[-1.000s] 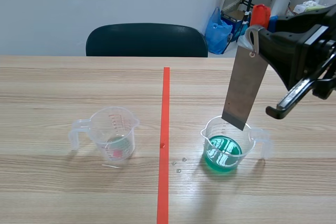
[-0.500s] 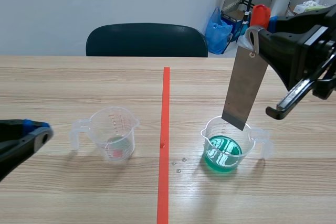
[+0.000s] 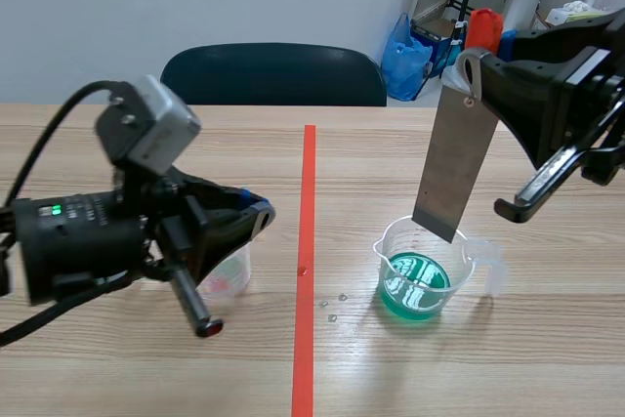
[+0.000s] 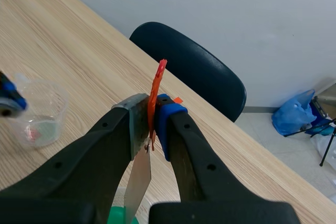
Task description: Do the redox reaction experiment
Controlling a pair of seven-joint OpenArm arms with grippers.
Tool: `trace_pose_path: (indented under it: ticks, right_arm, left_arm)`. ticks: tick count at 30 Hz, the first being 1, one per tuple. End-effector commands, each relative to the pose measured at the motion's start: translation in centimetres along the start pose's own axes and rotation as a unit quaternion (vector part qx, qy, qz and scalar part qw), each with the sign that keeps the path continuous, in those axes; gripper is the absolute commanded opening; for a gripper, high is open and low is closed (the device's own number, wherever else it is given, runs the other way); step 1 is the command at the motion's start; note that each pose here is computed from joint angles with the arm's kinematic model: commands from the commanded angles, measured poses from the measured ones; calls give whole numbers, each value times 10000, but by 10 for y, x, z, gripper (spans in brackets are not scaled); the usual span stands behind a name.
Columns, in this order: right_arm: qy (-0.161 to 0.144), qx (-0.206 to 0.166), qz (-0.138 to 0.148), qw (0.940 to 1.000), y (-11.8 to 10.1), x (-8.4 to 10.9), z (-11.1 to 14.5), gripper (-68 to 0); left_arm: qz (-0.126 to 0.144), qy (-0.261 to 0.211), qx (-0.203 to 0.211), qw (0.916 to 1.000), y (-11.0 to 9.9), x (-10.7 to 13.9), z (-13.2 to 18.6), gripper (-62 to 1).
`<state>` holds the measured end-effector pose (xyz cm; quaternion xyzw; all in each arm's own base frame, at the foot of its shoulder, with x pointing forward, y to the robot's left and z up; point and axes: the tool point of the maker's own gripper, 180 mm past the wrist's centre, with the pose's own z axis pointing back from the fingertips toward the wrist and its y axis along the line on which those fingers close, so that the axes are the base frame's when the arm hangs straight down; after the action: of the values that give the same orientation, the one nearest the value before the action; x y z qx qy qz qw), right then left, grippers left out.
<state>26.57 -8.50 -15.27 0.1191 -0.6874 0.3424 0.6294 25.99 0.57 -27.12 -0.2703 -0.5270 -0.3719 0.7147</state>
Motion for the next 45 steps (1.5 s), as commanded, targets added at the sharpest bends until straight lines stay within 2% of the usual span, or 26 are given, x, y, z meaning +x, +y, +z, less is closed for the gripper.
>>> trace_pose_path:
  ticks: [1,6,11,17,25,28,45]
  right_arm:
    - [-189,-39,63,9998,-4,11,-1,-662]
    - [-189,-39,63,9998,-4,11,-1,-662]
    - [-188,-39,65,9998,-4,11,-1,-662]
    - [-184,-37,79,9998,-4,11,-1,-662]
    - [-184,-39,80,9998,-4,11,-1,-662]
    - [-184,-39,80,9998,-4,11,-1,-662]
    - [-184,-39,80,9998,-4,11,-1,-662]
  left_arm:
    - [84,-133,-8,9999,1,6,-11,-582]
    - [304,19,-270,9992,-6,2,-46,-582]
    - [437,-79,-497,9978,-13,13,-72,-582]
    - [367,-70,-629,9973,-17,25,-90,-582]
    - [337,-93,-848,9958,-24,33,-93,-582]
    - [414,-93,-1025,9938,-31,33,-92,-582]
    - [413,-93,-1021,9939,-30,33,-92,-582]
